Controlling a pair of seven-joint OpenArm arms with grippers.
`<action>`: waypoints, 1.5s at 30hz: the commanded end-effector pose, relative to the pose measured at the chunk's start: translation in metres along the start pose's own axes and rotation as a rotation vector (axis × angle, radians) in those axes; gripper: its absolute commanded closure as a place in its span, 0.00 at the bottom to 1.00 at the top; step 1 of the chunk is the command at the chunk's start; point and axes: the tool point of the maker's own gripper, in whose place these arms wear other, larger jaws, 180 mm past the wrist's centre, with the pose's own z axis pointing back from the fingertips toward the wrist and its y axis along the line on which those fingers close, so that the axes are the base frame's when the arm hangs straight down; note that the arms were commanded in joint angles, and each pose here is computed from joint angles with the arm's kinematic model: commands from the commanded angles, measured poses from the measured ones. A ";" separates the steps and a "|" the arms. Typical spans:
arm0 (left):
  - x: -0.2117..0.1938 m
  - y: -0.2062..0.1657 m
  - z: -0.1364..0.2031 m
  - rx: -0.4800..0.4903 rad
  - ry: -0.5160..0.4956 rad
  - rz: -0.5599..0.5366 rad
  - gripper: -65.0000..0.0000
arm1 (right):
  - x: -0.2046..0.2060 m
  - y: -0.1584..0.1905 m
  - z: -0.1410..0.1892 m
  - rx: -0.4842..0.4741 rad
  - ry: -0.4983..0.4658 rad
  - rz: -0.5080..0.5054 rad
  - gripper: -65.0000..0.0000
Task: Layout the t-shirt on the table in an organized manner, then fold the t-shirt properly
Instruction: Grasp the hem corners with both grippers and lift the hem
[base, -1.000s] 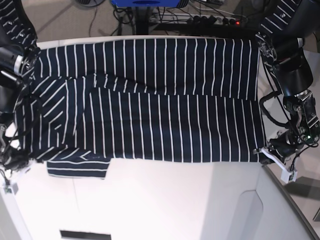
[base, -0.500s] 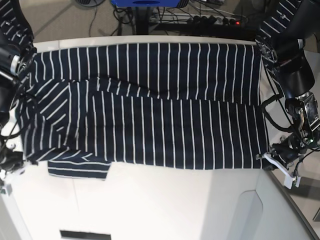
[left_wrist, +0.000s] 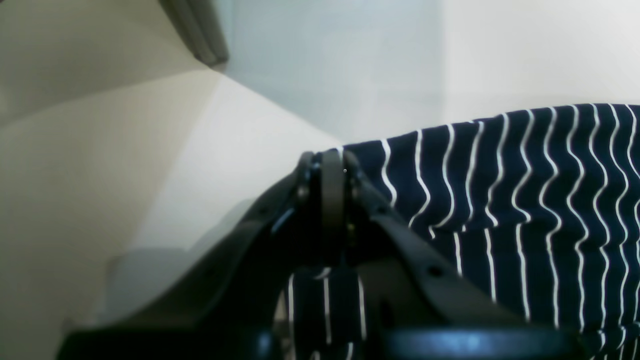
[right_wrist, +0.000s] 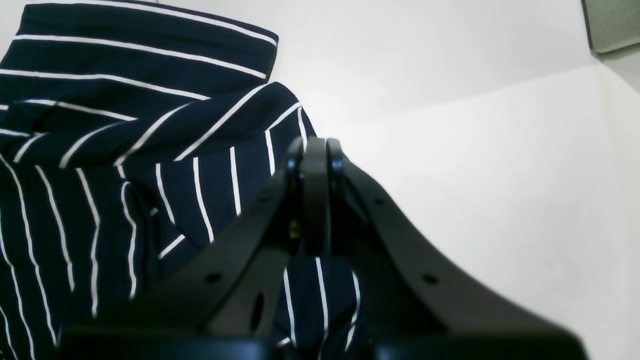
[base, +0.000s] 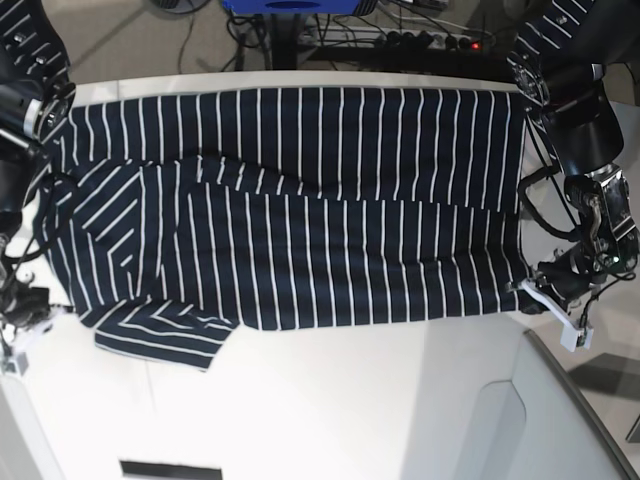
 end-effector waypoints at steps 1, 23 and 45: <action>0.022 0.005 0.006 0.008 -0.060 -0.011 1.00 | 0.020 -0.007 0.002 -0.005 -0.050 -0.015 0.96; 0.019 0.004 0.005 0.005 -0.052 -0.006 1.00 | -0.054 -0.014 -0.044 -0.007 -0.012 -0.220 0.63; 0.009 0.006 0.005 0.008 -0.036 -0.006 1.00 | -0.091 -0.031 -0.038 -0.037 0.046 -0.223 0.68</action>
